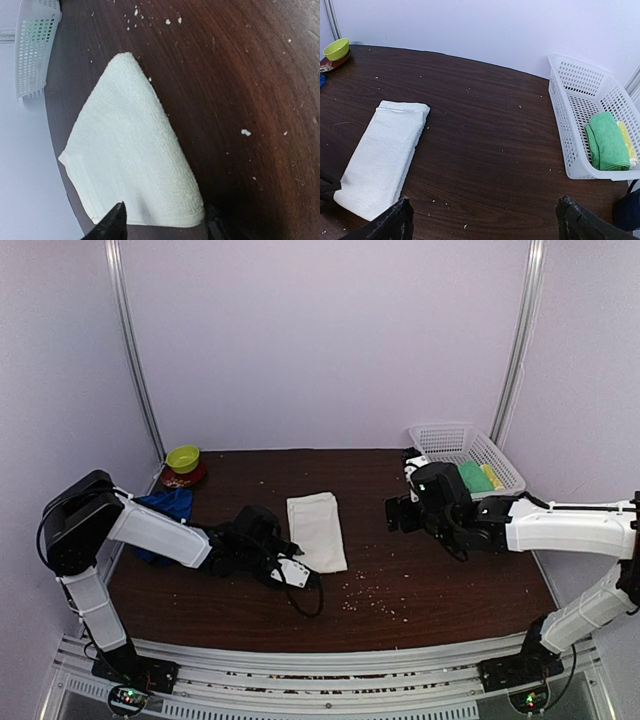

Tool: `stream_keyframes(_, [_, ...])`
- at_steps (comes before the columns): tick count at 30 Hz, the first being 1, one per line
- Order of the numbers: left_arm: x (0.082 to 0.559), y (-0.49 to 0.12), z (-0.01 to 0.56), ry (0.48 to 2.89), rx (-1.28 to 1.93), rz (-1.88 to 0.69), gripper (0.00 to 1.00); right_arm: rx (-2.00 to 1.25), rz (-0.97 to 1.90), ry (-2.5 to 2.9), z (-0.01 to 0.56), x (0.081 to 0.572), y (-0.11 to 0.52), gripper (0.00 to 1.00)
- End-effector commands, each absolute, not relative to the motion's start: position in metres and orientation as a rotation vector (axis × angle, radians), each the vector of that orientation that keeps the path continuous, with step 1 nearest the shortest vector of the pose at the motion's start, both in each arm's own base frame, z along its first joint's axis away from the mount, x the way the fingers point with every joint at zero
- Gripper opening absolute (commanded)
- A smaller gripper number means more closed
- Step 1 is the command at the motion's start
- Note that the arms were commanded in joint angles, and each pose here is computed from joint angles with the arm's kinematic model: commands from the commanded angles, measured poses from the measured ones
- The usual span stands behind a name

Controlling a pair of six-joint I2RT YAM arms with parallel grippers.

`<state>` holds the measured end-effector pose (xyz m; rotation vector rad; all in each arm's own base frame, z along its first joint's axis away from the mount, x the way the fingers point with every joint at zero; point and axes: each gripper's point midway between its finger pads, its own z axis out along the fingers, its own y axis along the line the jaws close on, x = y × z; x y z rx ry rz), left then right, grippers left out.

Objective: Roll the towels
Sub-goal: Pick up the towel from the center of the board.

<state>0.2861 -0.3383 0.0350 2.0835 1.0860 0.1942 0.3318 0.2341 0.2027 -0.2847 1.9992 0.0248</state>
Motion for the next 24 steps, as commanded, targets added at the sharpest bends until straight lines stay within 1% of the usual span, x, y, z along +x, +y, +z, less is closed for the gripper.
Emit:
stream_keyframes(1, [0.285, -0.337, 0.014, 1.114, 2.135, 0.205, 0.49, -0.252, 0.024, 1.953, 0.217, 0.331, 0.226, 1.0])
stream_keyframes(4, [0.289, -0.335, 0.009, 1.148, 2.128, 0.224, 0.44, -0.254, 0.022, 1.952, 0.216, 0.33, 0.225, 1.0])
stream_keyframes(5, [0.291, -0.334, 0.008, 1.157, 2.122, 0.232, 0.4, -0.254, 0.02, 1.953, 0.216, 0.33, 0.225, 1.0])
stream_keyframes(9, [0.29, -0.332, 0.006, 1.207, 2.108, 0.22, 0.22, -0.289, 0.015, 1.954, 0.212, 0.33, 0.228, 1.0])
stream_keyframes(11, [0.288, -0.331, 0.007, 1.232, 2.099, 0.203, 0.1, -0.347, 0.02, 1.956, 0.206, 0.33, 0.234, 1.0])
stream_keyframes(13, [0.285, -0.331, 0.01, 1.252, 2.087, 0.174, 0.01, -0.434, 0.016, 1.95, 0.199, 0.328, 0.241, 1.0])
stream_keyframes(14, [0.283, -0.33, 0.011, 1.261, 2.086, 0.159, 0.0, -0.472, 0.019, 1.948, 0.195, 0.327, 0.245, 1.0])
stream_keyframes(19, [0.271, -0.328, 0.02, 1.308, 2.072, 0.058, 0.0, -0.654, 0.112, 1.892, 0.184, 0.318, 0.271, 1.0])
stream_keyframes(24, [0.262, -0.326, 0.032, 1.374, 2.059, -0.123, 0.0, -0.939, 0.212, 1.71, 0.173, 0.288, 0.303, 1.0])
